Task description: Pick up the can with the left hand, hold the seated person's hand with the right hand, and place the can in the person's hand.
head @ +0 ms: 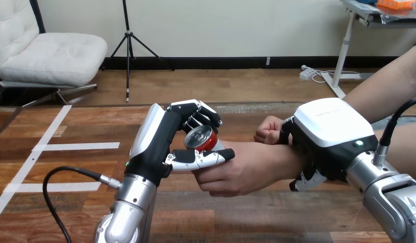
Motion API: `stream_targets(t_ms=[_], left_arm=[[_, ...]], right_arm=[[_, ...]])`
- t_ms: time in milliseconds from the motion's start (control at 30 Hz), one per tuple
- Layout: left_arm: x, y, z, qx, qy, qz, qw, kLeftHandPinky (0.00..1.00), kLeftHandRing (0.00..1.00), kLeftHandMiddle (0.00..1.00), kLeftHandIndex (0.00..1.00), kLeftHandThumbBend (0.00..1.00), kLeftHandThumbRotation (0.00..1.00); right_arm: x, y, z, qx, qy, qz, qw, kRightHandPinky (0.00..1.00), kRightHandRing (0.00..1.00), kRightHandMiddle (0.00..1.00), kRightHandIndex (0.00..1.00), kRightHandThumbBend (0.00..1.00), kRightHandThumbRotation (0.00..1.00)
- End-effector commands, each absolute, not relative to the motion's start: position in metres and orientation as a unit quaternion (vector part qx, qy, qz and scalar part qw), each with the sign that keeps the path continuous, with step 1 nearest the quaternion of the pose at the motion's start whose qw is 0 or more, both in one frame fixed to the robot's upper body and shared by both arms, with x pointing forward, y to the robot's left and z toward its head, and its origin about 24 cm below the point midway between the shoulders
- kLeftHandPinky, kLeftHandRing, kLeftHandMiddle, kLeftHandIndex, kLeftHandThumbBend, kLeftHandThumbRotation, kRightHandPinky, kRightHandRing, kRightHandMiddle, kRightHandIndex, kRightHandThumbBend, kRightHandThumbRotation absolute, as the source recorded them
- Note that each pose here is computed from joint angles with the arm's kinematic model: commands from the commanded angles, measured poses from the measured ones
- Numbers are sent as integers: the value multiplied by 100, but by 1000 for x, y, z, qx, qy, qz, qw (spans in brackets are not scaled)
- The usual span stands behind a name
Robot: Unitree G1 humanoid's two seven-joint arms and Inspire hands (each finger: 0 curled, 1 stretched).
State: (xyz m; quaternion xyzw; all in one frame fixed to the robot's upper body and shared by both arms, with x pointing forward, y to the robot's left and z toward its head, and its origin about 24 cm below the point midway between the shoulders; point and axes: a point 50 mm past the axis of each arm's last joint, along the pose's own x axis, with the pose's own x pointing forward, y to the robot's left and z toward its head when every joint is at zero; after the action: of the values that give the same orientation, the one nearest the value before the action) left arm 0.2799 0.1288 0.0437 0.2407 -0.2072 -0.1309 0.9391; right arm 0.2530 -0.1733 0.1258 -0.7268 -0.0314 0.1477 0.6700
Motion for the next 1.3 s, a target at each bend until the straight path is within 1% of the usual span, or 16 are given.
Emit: stream_targets(t_ms=[0, 367, 567, 767, 833, 933, 1133, 1267], left_arm=[[294, 127, 75, 234, -267, -124, 927, 32, 38, 45, 49, 69, 0], [292, 129, 78, 229, -273, -126, 926, 32, 39, 46, 49, 68, 0], [291, 129, 77, 240, -263, -136, 925, 34, 42, 49, 53, 68, 0], [290, 130, 78, 276, -255, -154, 914, 41, 50, 58, 61, 71, 6], [289, 130, 77, 285, -253, -158, 911, 46, 57, 64, 66, 73, 10], [288, 130, 76, 288, -251, -158, 910, 50, 62, 69, 70, 75, 13], [285, 131, 72, 299, -245, -155, 909, 57, 69, 76, 78, 79, 20], [284, 131, 70, 301, -243, -153, 910, 59, 71, 78, 80, 79, 21]], right_arm=[[258, -170, 144, -732, -55, 121, 668, 46, 53, 59, 62, 89, 0], [256, -169, 148, -739, -52, 119, 661, 56, 63, 67, 67, 91, 0], [253, -169, 148, -738, -48, 120, 662, 62, 68, 71, 69, 93, 0], [251, -169, 150, -735, -51, 117, 665, 64, 70, 74, 71, 95, 0], [250, -170, 150, -735, -51, 116, 666, 65, 72, 75, 72, 95, 0], [249, -170, 150, -733, -46, 114, 668, 66, 73, 76, 73, 95, 0], [247, -173, 148, -734, -45, 110, 668, 67, 74, 77, 75, 94, 0], [246, -175, 148, -731, -50, 106, 672, 67, 74, 77, 75, 93, 0]])
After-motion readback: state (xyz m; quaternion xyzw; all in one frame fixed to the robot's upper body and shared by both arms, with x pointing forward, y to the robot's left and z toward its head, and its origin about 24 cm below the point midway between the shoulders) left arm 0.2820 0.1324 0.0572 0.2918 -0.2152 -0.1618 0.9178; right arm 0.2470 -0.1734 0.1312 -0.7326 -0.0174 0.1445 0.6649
